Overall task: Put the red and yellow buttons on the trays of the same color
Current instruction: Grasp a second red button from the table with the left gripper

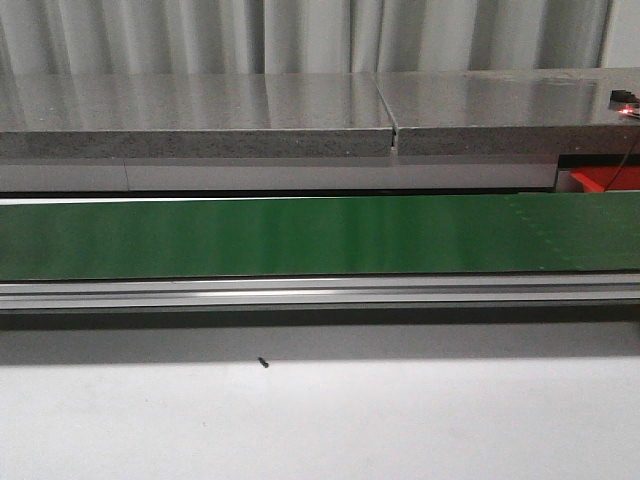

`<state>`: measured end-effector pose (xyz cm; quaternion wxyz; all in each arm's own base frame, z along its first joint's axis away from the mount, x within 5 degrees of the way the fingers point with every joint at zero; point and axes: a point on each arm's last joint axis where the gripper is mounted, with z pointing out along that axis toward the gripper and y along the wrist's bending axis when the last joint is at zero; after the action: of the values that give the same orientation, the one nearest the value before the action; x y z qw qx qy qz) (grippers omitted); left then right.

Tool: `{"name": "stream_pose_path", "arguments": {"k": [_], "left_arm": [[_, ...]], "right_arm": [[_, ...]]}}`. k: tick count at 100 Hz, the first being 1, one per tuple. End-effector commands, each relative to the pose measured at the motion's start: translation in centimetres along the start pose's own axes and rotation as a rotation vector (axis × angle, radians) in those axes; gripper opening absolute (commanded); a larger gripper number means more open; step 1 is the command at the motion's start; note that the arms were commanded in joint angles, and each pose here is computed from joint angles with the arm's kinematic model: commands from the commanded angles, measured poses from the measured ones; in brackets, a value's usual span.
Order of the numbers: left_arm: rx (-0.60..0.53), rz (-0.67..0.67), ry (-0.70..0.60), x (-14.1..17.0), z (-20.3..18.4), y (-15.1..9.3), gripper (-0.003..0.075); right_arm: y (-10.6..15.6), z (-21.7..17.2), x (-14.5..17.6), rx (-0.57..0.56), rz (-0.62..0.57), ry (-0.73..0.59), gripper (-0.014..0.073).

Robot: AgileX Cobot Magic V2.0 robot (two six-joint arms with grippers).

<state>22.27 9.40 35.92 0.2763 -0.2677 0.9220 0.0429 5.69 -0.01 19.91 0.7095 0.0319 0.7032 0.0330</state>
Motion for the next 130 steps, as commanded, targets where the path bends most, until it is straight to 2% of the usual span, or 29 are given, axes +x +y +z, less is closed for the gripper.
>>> {"name": "stream_pose_path", "arguments": {"k": [1, 18, 36, 47, 57, 78, 130], "left_arm": [[-0.006, -0.019, -0.073, -0.4, -1.0, 0.7, 0.0535], [-0.052, -0.054, -0.046, 0.2, 0.0, 2.4, 0.0535], [-0.117, -0.149, -0.040, 0.4, 0.8, 5.3, 0.0535], [-0.130, -0.151, 0.022, 0.5, 2.0, 6.4, 0.0535], [-0.123, -0.148, 0.079, 0.4, 3.4, 6.8, 0.0535], [-0.206, -0.089, 0.143, 0.2, 5.5, 7.9, 0.0535], [-0.166, -0.110, 0.179, -0.7, 11.5, 8.3, 0.0535]], "right_arm": [[0.1, -0.3, -1.3, -0.008, -0.011, -0.109, -0.0091], [0.1, -0.3, -1.3, -0.008, -0.011, -0.109, -0.0091], [0.1, -0.3, -1.3, -0.008, -0.011, -0.109, -0.0091], [0.1, -0.3, -1.3, -0.008, -0.011, -0.109, -0.0091], [0.1, -0.3, -1.3, -0.008, -0.011, -0.109, -0.0091], [0.1, -0.3, -1.3, -0.008, -0.011, -0.109, -0.0091], [0.1, -0.3, -1.3, -0.008, -0.011, -0.109, -0.0091]]}}
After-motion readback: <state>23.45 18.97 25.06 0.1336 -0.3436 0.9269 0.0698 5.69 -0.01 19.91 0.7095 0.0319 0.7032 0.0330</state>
